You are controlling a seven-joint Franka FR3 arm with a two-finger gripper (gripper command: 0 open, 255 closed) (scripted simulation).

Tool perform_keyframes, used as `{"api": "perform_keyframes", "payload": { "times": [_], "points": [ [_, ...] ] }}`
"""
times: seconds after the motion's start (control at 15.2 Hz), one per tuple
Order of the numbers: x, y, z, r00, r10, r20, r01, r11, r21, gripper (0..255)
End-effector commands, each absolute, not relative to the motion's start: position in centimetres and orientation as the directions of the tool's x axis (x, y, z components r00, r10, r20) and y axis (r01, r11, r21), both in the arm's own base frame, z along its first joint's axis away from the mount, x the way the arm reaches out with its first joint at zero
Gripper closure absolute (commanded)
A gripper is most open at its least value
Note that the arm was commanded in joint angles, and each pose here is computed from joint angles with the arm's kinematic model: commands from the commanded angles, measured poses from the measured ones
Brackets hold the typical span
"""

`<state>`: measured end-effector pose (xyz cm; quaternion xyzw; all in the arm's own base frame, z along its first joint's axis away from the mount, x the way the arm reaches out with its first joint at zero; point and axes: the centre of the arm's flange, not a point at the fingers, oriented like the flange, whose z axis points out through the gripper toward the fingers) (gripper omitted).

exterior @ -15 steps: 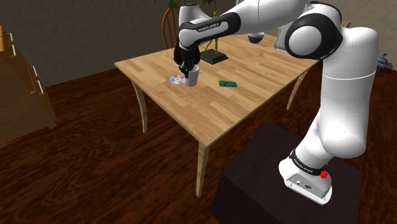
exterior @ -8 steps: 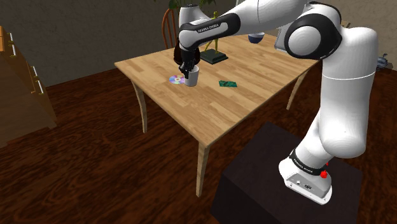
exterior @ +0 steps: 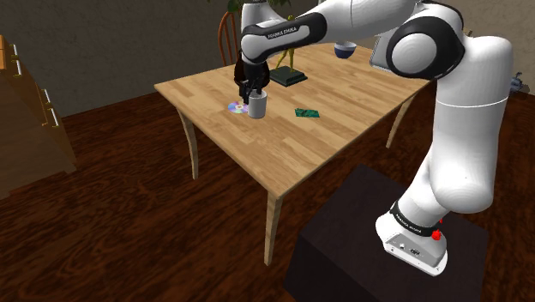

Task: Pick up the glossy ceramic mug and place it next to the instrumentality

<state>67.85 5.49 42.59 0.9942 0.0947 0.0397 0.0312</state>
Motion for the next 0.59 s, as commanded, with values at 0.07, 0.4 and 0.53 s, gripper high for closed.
{"api": "perform_keyframes", "payload": {
  "times": [0.07, 0.4, 0.53],
  "points": [
    [67.6, 5.6, 46.0, 0.979, 0.191, 0.072, 0.186, -0.98, 0.069, 0],
    [67.6, 5.6, 46.0, 0.979, 0.191, 0.072, 0.186, -0.98, 0.069, 0],
    [67.6, 5.6, 46.0, 0.979, 0.191, 0.072, 0.186, -0.98, 0.069, 0]
  ]
}}
